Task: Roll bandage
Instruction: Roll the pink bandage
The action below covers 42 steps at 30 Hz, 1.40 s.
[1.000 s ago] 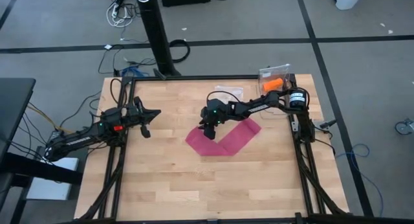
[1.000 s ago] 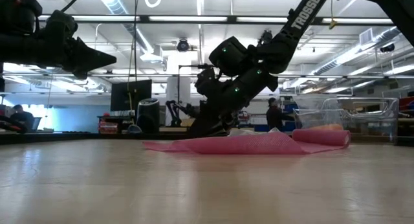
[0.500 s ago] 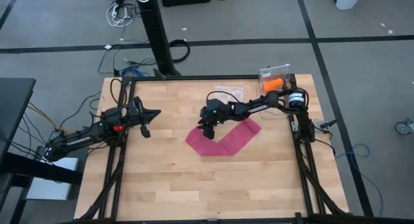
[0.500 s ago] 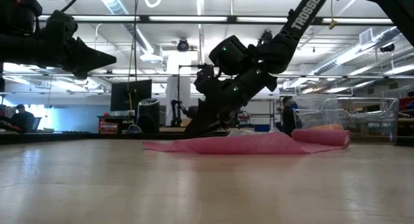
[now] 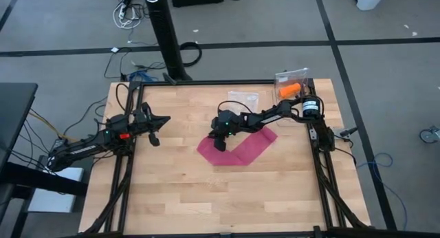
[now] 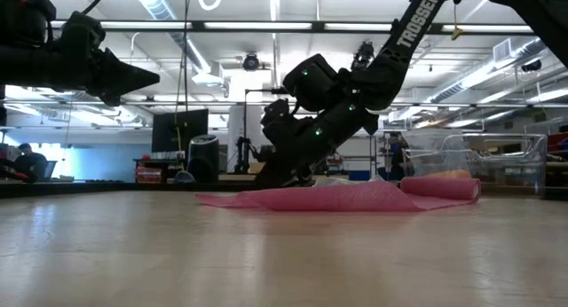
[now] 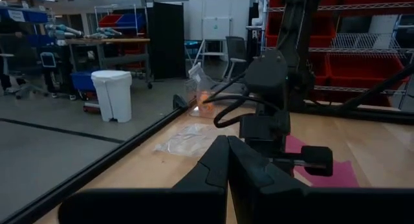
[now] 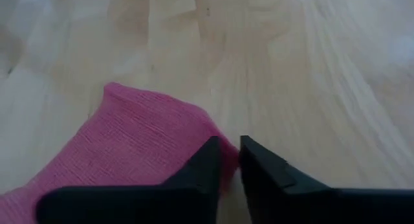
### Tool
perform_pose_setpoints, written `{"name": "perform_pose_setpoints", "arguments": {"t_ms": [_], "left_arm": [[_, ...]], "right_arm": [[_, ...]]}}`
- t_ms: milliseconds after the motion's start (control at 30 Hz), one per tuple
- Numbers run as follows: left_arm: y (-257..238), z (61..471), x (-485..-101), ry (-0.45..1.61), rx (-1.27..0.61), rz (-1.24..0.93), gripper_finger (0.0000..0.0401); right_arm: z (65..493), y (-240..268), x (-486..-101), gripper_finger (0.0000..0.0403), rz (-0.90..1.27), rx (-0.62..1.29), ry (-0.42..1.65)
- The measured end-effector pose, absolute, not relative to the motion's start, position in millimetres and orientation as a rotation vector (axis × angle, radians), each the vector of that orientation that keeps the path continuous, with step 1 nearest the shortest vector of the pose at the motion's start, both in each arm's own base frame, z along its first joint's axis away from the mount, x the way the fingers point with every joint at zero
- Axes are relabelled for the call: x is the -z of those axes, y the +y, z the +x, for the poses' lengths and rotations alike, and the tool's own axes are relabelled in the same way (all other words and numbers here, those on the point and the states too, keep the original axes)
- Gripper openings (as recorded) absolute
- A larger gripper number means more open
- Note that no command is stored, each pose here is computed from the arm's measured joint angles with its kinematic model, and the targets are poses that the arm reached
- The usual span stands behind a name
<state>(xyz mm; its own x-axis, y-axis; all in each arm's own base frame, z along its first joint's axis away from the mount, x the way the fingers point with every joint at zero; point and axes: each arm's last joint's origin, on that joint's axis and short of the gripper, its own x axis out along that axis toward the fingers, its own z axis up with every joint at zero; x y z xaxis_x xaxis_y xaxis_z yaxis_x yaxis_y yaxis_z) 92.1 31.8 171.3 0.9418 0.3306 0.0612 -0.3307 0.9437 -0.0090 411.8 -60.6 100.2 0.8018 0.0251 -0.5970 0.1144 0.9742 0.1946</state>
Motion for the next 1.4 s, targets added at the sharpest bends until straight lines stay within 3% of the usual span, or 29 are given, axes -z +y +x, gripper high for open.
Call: {"name": "perform_pose_setpoints", "arguments": {"t_ms": [100,400,900,1200,1400], "left_arm": [[32,92,-171,-0.062,-0.337,0.001,0.0012],[32,92,-171,-0.062,-0.337,0.001,0.0012],[32,92,-171,-0.062,-0.337,0.001,0.0012],[32,92,-171,-0.062,-0.337,0.001,0.0012],[32,92,-171,-0.062,-0.337,0.001,0.0012]], "right_arm": [[412,-56,-100,0.001,0.214,0.053,0.646],[423,-17,-125,0.0003,0.204,-0.002,0.598],[436,133,-189,0.0003,0.042,-0.059,0.62],[409,201,-189,0.0006,0.09,-0.126,0.636],[399,222,-189,0.0032,0.124,-0.158,0.64]]}}
